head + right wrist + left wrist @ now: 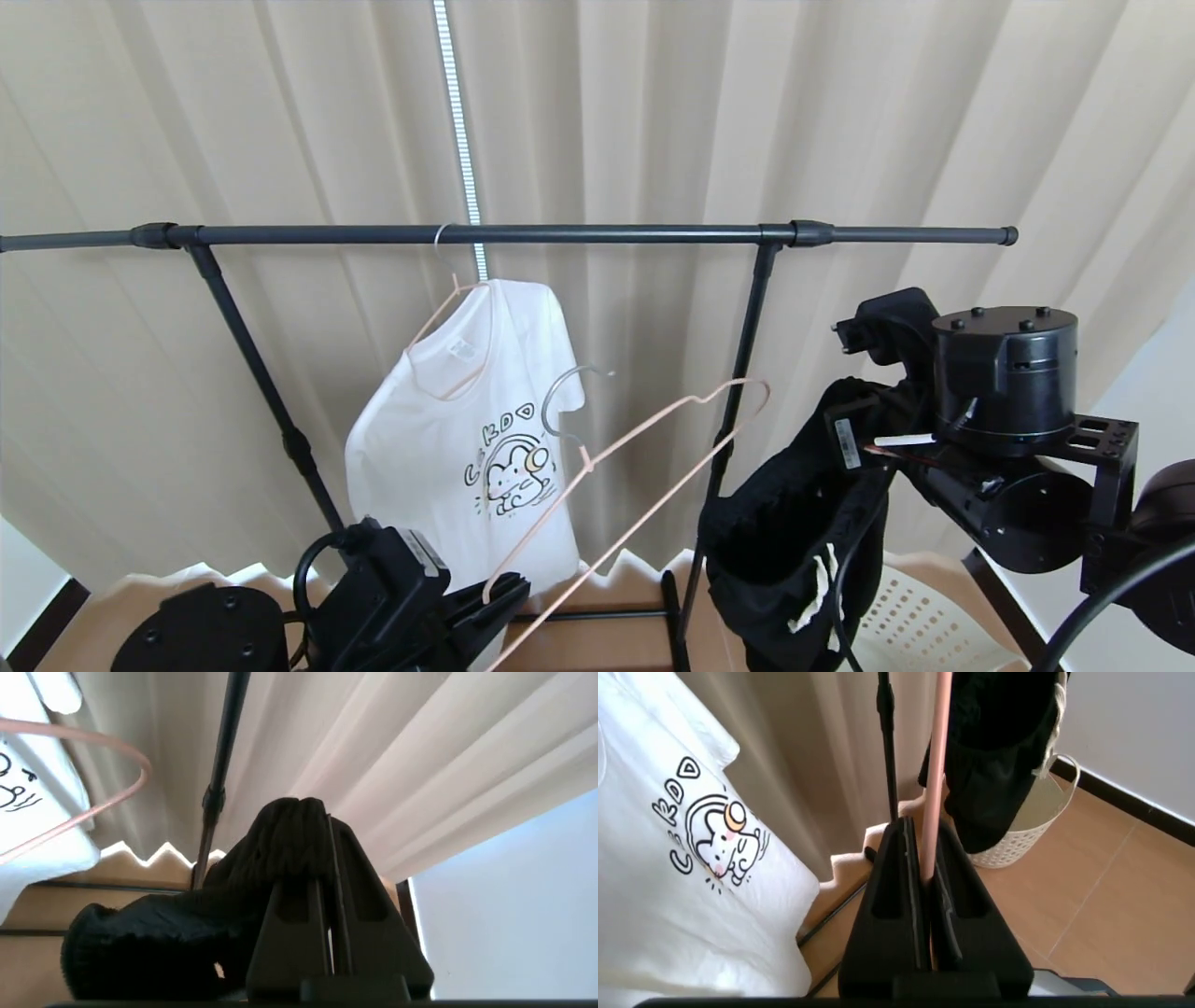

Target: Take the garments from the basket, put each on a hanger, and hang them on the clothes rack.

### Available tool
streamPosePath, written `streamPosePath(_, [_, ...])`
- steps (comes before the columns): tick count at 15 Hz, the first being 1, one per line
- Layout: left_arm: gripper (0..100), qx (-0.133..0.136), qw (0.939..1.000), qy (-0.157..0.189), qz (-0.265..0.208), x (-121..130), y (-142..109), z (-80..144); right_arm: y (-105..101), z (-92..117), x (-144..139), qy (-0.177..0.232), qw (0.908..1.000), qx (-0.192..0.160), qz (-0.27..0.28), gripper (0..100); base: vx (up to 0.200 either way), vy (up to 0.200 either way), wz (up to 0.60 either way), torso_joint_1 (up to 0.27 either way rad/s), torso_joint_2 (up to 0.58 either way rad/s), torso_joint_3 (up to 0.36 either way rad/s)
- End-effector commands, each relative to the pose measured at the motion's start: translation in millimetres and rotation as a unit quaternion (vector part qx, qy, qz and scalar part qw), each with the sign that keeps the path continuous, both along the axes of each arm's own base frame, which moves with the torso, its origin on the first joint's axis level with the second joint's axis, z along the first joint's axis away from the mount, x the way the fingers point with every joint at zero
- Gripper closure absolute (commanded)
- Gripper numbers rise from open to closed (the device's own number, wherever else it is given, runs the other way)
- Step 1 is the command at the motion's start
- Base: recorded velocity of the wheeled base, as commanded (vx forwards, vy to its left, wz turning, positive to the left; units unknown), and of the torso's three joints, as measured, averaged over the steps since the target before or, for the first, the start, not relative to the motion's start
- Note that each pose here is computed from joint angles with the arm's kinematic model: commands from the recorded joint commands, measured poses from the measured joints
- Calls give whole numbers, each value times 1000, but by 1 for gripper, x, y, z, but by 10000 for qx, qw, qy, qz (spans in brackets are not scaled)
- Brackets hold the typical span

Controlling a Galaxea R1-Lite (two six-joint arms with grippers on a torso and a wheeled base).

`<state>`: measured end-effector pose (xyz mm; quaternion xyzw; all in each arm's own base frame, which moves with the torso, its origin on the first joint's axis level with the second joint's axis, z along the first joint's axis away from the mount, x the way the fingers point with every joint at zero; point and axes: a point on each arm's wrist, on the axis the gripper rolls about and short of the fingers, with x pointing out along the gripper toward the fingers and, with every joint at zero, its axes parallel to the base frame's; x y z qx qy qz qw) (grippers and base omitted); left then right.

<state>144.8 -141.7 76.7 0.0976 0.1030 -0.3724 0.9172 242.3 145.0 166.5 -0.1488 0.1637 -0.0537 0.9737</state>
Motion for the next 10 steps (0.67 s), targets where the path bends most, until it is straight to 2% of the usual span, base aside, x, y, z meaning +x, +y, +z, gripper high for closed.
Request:
streamPosePath(1, [100,115,9998,107,-154,-3,-6,-6,3,-2,4,20,10000,-9,0,100,0,0,0,0,0,0])
streamPosePath(6, [100,149,9994,127,-285,-7,-11,-8,4,-2,6,-24,10000,14,-5,100,0,0,0,0,0,0])
streamPosePath(8, [100,132,9994,111,-285,-8,-11,-7,-3,-11,26,76,9996,-11,-287,100,0,0,0,0,0,0])
streamPosePath(10, [100,133,9994,143,-278,-7,-11,-8,-6,-9,37,-39,9987,175,-468,100,0,0,0,0,0,0])
